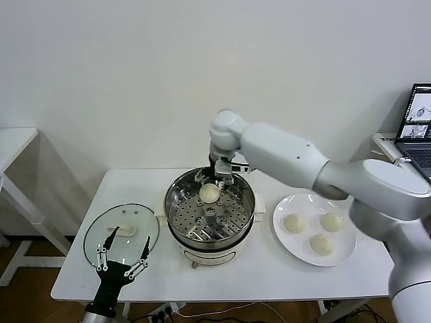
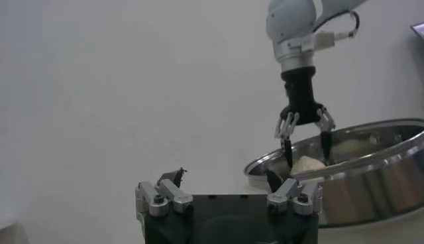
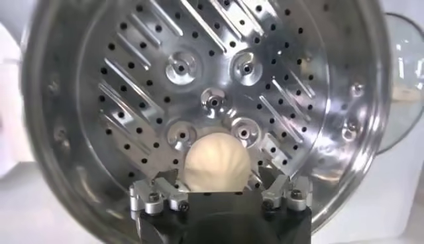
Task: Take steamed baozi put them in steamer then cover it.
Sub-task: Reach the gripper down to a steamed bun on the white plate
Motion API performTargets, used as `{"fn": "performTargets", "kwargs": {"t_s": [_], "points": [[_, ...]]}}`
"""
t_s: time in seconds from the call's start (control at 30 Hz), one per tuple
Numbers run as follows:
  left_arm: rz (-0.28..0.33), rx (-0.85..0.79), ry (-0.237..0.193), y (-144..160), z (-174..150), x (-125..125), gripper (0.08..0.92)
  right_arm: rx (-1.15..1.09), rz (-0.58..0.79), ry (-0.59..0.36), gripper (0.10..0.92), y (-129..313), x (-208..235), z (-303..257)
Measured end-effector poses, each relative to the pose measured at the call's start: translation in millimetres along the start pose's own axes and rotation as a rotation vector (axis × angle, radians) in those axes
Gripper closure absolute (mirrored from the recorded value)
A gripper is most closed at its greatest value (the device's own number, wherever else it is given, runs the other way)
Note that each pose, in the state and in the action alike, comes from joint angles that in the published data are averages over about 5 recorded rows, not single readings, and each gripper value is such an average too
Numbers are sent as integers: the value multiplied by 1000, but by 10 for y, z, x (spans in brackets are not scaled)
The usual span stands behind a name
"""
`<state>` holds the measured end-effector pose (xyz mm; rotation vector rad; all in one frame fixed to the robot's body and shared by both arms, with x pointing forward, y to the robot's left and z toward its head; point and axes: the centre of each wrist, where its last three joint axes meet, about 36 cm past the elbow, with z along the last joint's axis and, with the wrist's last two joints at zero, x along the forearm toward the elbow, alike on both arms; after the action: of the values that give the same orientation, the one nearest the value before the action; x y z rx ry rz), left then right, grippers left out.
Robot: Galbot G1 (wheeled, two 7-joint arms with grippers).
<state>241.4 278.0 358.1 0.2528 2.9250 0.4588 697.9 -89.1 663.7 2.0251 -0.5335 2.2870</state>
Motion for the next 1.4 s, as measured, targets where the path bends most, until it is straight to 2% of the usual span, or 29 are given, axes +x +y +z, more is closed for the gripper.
{"fn": "performTargets", "kwargs": {"t_s": [0.13, 0.27, 0.5, 0.67, 0.97, 1.4], "points": [[7, -1, -1, -22, -3, -7, 177, -261, 3, -12, 200, 469, 338, 260], [13, -1, -4, -38, -4, -15, 177, -526, -11, -30, 200, 1087, 469, 491], [19, -4, -9, -40, -8, -30, 177, -888, -50, -62, 200, 2128, 246, 619], [24, -7, -7, -60, -5, -31, 177, -1048, -72, -75, 200, 2620, -72, 581], [25, -11, 1, -87, 8, -10, 177, -1195, -86, -72, 200, 3034, -572, 512], [29, -6, 6, -136, 11, 18, 177, -1266, -79, -62, 200, 3094, -1142, 458]]}}
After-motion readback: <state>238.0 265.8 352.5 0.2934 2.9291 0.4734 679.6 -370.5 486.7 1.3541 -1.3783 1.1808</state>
